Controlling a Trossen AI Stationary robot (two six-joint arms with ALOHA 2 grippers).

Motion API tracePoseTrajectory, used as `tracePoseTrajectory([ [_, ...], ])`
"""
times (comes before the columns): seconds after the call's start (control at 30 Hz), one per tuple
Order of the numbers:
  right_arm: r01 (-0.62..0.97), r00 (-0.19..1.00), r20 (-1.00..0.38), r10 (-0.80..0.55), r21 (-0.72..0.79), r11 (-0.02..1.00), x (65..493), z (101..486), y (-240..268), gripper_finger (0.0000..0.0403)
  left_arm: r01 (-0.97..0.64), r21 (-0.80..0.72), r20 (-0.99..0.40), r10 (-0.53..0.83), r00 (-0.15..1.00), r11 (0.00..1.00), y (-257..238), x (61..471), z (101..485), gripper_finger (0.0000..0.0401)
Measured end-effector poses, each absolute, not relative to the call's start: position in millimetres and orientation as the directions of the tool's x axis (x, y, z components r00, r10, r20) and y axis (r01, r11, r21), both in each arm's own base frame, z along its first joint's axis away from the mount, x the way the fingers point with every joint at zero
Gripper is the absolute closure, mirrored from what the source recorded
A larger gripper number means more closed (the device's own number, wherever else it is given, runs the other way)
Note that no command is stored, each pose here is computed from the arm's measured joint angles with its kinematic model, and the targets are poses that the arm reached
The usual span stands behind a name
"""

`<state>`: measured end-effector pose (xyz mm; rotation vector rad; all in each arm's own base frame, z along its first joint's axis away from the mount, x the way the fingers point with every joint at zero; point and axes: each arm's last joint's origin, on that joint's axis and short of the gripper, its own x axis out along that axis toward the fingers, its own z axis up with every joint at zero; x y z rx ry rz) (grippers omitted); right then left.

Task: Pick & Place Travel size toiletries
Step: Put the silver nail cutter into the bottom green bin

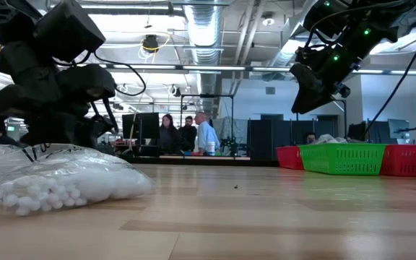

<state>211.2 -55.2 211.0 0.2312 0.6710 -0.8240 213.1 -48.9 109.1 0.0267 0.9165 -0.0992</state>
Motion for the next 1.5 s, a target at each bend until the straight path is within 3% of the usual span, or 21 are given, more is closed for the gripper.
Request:
tracePoseTrajectory([
  [0.2,0.741,0.489,-0.633,-0.601,-0.062,0.668,211.2,211.0,-55.2,0.0282,0.093,-0.016,-0.791,-0.069,0.608,0.996,-48.6,213.2,109.6,0.0359],
  [0.53,0.742,0.496,-0.626,-0.602,-0.056,0.668,211.9,211.7,-55.4,0.0281,0.081,-0.069,-0.77,-0.105,0.629,0.994,-49.8,213.1,114.7,0.0359],
  [0.83,0.728,0.521,-0.615,-0.591,-0.042,0.685,214.3,213.0,-51.3,0.028,-0.012,-0.008,-0.629,0.004,0.778,1.0,-44.5,213.2,146.1,0.0355],
  [1.17,0.548,0.735,-0.492,-0.468,0.024,0.836,231.9,228.4,-32.5,0.0281,-0.078,-0.018,-0.389,0.065,0.919,0.997,-30.2,223.2,177.1,0.0355],
  [1.5,0.371,0.874,-0.352,-0.335,0.039,0.928,242.5,243.5,-11.2,0.028,-0.127,0.008,-0.149,0.127,0.981,0.992,-14.1,231.7,200.7,0.0355],
])
